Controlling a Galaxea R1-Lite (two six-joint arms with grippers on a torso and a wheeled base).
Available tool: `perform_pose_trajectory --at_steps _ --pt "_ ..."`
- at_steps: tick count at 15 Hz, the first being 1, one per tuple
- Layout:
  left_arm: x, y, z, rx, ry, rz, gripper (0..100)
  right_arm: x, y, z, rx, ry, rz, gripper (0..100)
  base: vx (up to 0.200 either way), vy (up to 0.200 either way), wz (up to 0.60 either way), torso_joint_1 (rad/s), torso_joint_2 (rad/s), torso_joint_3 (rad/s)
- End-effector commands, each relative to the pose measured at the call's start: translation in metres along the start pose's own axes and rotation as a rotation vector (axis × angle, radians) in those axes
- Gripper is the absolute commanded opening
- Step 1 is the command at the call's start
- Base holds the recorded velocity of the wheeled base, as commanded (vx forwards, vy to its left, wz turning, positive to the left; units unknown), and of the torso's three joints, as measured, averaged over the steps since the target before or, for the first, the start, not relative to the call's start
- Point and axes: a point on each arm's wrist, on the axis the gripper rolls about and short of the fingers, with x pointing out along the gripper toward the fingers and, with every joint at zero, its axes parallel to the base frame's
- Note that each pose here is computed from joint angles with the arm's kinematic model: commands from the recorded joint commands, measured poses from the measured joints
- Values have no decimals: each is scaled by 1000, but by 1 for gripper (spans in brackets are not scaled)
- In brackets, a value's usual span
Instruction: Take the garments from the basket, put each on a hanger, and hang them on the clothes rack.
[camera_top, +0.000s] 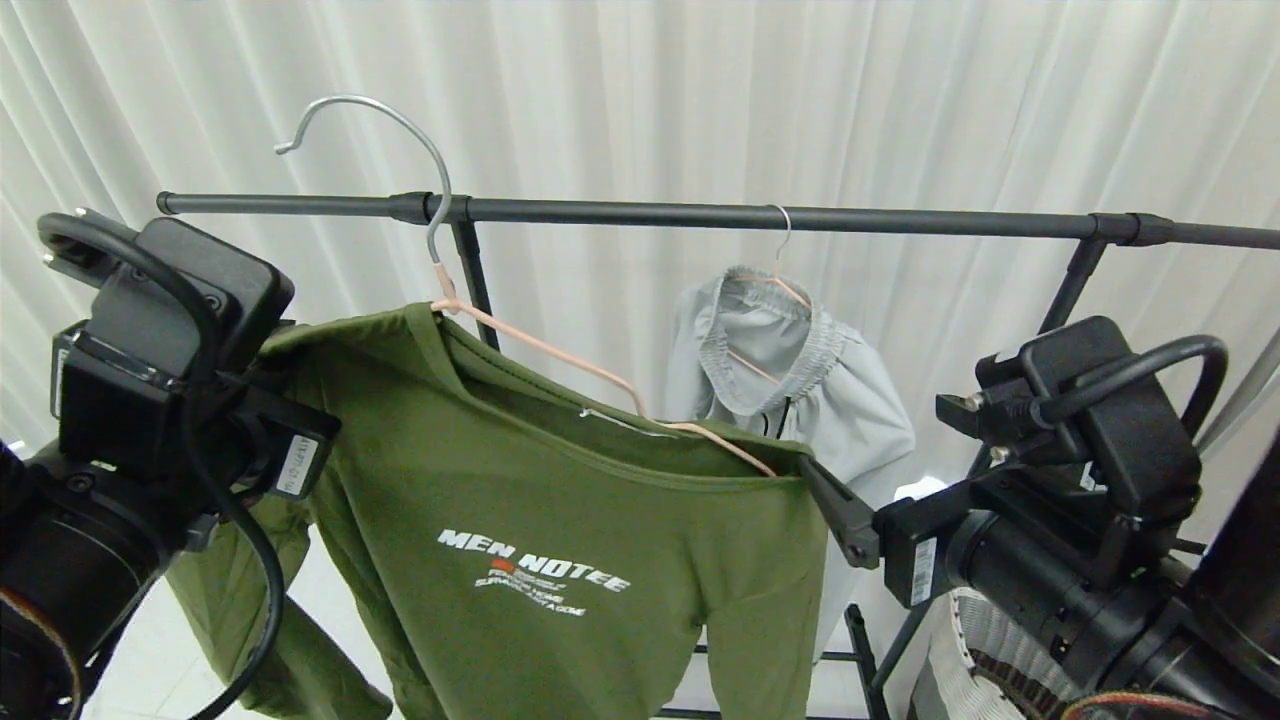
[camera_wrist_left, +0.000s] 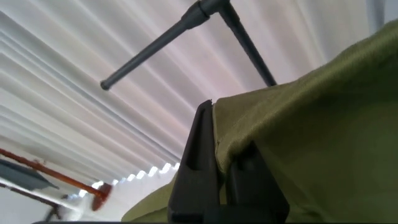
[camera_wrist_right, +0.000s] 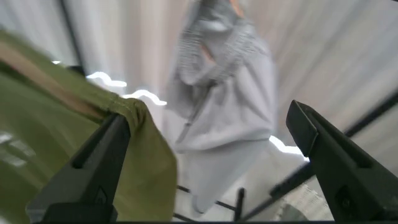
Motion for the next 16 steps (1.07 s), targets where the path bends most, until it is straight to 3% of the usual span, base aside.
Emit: perform_pose_trajectory --at_steps 1,4,8,10,13,16 --pt "-2 -6 3 -14 -17 -32 0 -4 5 2 1 -8 34 100 0 0 0 0 0 0" --pt "-3 -9 5 -14 -20 -39 0 -3 9 15 -19 -6 79 100 0 0 0 0 0 0" --pt "-1 -11 2 -2 40 13 0 -2 12 28 -29 -16 141 100 0 0 0 0 0 0" --pt "-1 -11 4 -8 35 13 0 -2 13 26 -52 -11 150 100 0 0 0 0 0 0" --pt "-4 -25 9 -68 13 -47 0 7 18 22 -105 14 193 100 0 0 0 0 0 0" --pt "-4 -34 15 -66 2 -76 0 28 17 23 -180 36 180 100 0 0 0 0 0 0"
